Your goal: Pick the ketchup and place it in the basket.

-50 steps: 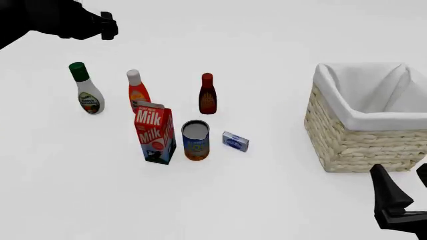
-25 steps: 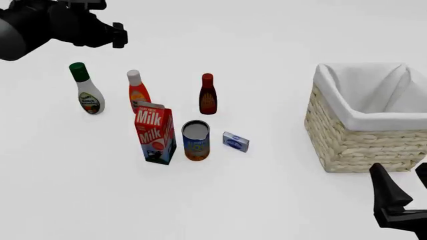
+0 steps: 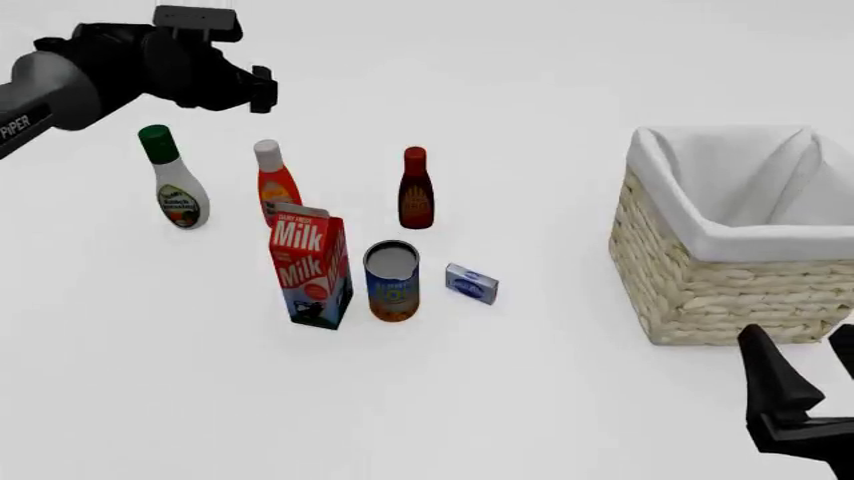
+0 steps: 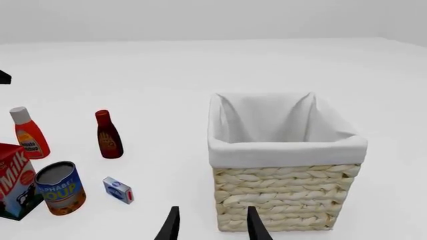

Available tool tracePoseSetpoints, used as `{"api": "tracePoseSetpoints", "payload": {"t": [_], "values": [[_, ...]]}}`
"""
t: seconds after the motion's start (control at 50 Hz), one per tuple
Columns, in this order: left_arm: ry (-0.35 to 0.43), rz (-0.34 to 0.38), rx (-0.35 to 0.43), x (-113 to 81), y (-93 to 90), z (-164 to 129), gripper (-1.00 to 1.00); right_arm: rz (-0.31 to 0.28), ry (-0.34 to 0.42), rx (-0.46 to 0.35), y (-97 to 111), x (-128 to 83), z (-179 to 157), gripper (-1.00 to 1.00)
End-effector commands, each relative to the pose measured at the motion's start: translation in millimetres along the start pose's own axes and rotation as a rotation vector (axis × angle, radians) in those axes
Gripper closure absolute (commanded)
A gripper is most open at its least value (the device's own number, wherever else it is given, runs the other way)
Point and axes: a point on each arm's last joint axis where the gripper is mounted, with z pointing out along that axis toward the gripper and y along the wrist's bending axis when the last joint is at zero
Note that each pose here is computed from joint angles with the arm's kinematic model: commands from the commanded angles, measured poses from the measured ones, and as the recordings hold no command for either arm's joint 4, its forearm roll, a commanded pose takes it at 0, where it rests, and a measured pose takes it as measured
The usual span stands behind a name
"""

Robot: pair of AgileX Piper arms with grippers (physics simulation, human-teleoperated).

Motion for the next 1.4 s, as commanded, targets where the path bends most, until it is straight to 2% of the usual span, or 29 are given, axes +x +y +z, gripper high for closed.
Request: {"api": "tracePoseSetpoints", "payload": {"t": [0.02,0.14,0.42,0.5,1.04,1.4], "values": [[0.013,0.005,0.006,3.6,-3.5,13,-1.0,0.004,0.001,-0.002,0,0,1,-1.0],[0.031,0.006,0.014,11.3,-8.1,29,-1.0,0.012,0.003,-0.001,0,0,2,-1.0],[0.042,0.004,0.016,18.2,-9.1,40,-1.0,0.012,0.005,-0.002,0,0,3,-1.0],[0.055,-0.004,0.015,25.2,-9.1,49,-1.0,0.011,0.01,-0.002,0,0,4,-1.0],[0.085,-0.03,0.014,44.2,-9.2,65,-1.0,0.007,0.016,-0.003,0,0,7,-1.0],[0.092,-0.039,0.012,49.6,-8.7,70,-1.0,0.005,0.02,-0.002,0,1,8,-1.0]]}}
